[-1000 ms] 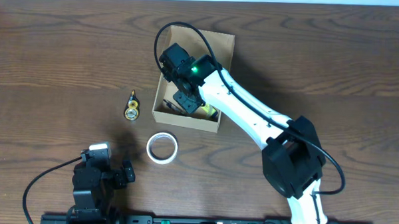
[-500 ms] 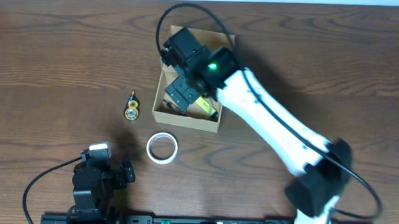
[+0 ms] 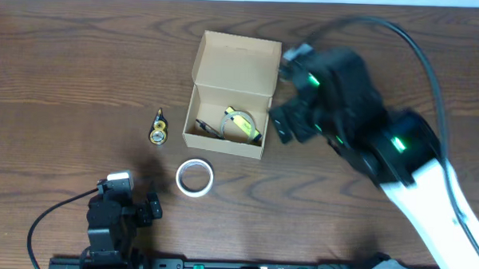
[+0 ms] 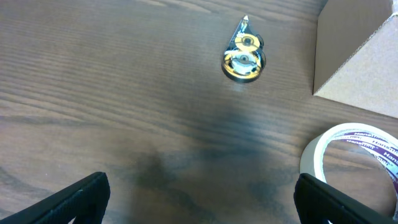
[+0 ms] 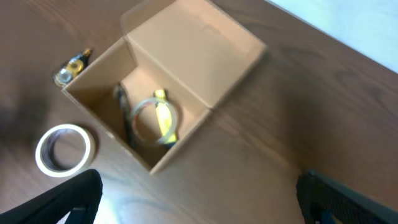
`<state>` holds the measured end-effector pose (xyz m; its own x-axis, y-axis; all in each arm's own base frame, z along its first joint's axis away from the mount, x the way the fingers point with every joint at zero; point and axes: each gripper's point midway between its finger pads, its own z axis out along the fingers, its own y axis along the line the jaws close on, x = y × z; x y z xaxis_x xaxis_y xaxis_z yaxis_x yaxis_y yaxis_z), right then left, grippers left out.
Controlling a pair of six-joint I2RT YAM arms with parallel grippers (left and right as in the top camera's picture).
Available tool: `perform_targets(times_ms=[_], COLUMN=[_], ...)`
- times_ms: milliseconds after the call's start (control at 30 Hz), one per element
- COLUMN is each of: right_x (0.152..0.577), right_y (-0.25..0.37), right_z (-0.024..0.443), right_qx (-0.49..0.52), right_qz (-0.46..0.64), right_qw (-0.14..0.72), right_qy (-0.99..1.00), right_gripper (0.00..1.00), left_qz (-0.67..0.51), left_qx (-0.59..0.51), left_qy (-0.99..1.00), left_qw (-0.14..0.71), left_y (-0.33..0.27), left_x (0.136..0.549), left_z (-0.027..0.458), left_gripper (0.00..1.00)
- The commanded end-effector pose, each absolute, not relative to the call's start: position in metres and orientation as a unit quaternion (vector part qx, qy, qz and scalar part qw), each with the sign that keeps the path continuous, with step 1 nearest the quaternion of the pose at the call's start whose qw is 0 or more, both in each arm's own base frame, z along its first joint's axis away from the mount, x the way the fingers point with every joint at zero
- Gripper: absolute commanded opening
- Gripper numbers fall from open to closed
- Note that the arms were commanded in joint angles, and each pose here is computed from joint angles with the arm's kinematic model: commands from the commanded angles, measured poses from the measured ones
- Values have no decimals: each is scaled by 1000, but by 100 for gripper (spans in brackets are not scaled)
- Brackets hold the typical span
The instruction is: Pack container
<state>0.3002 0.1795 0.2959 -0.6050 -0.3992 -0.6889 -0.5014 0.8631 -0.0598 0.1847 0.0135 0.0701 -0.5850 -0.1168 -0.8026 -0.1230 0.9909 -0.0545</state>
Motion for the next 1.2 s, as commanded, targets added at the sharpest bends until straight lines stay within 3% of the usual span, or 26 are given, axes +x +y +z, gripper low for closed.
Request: perform_targets(times_ms=[0, 200, 400, 533, 733, 933, 1167], right_x=[278, 223, 191, 180, 149, 156, 187], right_y=[151, 79, 51, 11, -2, 13, 1], right_z=[291, 270, 255, 250, 241, 227, 188], right_qx=[-199, -67, -55, 24, 10, -54, 1], right_qz=[86, 66, 43, -24, -6, 9, -25], right_qw=[390, 433, 443, 447, 487, 541, 540], right_qy=[895, 896, 894, 894, 873, 839, 841], right_gripper=[99, 99, 99, 99, 99, 99, 99], left_qz=[7, 7, 7, 7, 7, 7, 7], left_qx=[-62, -62, -62, -62, -62, -62, -62], left_qy=[895, 895, 895, 895, 895, 895, 895], left_qw=[441, 441, 441, 441, 441, 441, 441], left_y=[13, 13, 13, 13, 13, 13, 13], left_x=[183, 183, 183, 183, 183, 183, 183], left_z=[62, 62, 62, 62, 62, 62, 62], left_gripper=[95, 96, 95, 95, 95, 95, 95])
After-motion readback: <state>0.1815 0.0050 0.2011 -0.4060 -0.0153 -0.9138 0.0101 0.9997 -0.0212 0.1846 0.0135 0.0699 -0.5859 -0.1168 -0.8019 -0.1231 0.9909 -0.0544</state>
